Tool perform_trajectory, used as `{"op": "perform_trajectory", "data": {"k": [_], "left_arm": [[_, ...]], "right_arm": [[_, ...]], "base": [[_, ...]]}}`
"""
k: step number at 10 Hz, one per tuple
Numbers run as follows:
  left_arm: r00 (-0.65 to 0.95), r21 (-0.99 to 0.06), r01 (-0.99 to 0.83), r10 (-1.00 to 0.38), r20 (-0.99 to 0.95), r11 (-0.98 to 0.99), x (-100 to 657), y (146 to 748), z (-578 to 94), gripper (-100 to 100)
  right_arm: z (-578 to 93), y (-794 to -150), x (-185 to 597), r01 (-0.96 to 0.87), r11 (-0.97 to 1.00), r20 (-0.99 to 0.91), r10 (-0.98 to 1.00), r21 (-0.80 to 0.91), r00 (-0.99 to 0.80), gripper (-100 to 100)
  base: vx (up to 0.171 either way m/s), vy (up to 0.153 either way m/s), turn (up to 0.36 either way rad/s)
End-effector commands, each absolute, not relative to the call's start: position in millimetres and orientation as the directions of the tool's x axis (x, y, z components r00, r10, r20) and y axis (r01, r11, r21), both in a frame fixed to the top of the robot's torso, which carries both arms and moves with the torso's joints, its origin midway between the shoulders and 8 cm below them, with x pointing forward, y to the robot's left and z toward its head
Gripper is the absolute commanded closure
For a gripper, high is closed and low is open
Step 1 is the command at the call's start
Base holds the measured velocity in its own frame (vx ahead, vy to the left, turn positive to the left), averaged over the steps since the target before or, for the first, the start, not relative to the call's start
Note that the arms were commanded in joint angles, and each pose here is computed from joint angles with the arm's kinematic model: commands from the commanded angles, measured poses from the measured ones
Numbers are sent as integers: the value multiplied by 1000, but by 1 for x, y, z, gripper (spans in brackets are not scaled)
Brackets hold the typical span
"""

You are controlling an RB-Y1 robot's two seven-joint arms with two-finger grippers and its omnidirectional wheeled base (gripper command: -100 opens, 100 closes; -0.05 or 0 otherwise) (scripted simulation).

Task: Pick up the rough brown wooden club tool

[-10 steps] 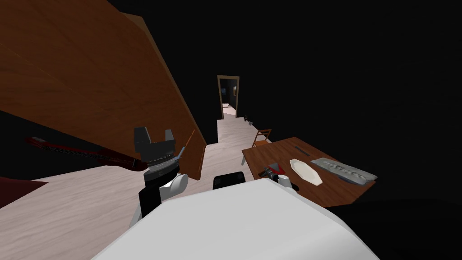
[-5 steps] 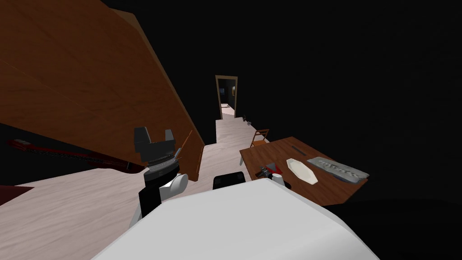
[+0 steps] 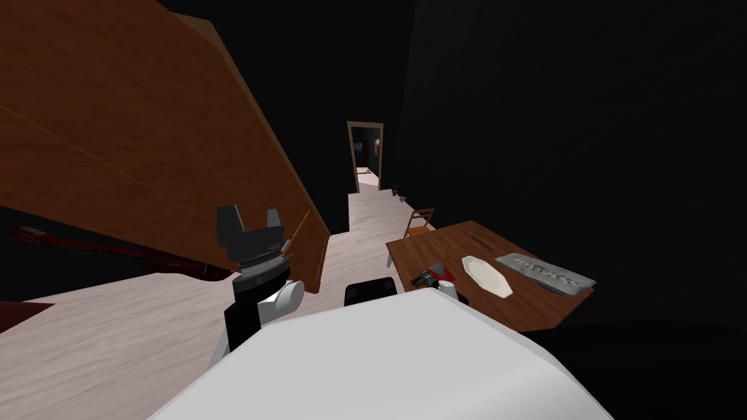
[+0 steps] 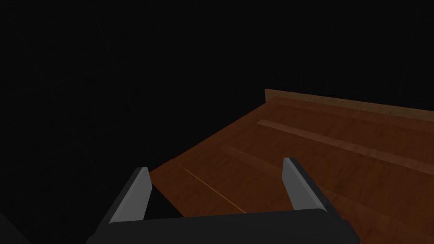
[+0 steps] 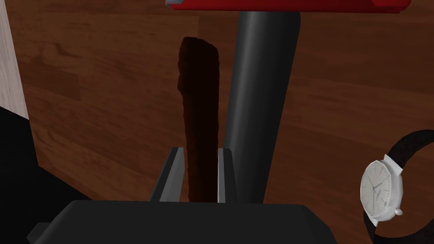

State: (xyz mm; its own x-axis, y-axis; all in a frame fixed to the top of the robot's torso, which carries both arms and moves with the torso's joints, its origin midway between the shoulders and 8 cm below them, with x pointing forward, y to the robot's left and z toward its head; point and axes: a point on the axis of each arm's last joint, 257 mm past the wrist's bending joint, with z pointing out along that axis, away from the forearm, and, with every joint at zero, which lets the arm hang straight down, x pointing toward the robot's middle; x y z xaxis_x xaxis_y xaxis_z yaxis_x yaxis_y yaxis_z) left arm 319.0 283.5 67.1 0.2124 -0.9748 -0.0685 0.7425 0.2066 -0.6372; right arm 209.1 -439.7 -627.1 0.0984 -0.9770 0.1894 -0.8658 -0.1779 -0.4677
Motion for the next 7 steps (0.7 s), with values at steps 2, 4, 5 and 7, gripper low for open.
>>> {"op": "perform_trajectory", "data": {"k": [2,4,5,7], "left_arm": [[212,-637,742,-975,-69,207,319,283,67,0],[212,-637,743,-975,-69,207,319,283,67,0],[212,-637,743,-975,-68,206,319,283,67,0],[212,-637,743,-975,-68,206,319,283,67,0]], "right_arm": [[-627,-440,209,-866,-178,189,-977,-468,98,100],[-621,-458,202,-867,-171,189,-978,-468,91,100],[-616,-469,198,-868,-167,189,-978,-468,86,100],[-612,-480,193,-869,-164,189,-978,-468,82,100]], "base": [[0,0,0],[-1,33,37],[-19,138,50],[-2,119,19]]}}
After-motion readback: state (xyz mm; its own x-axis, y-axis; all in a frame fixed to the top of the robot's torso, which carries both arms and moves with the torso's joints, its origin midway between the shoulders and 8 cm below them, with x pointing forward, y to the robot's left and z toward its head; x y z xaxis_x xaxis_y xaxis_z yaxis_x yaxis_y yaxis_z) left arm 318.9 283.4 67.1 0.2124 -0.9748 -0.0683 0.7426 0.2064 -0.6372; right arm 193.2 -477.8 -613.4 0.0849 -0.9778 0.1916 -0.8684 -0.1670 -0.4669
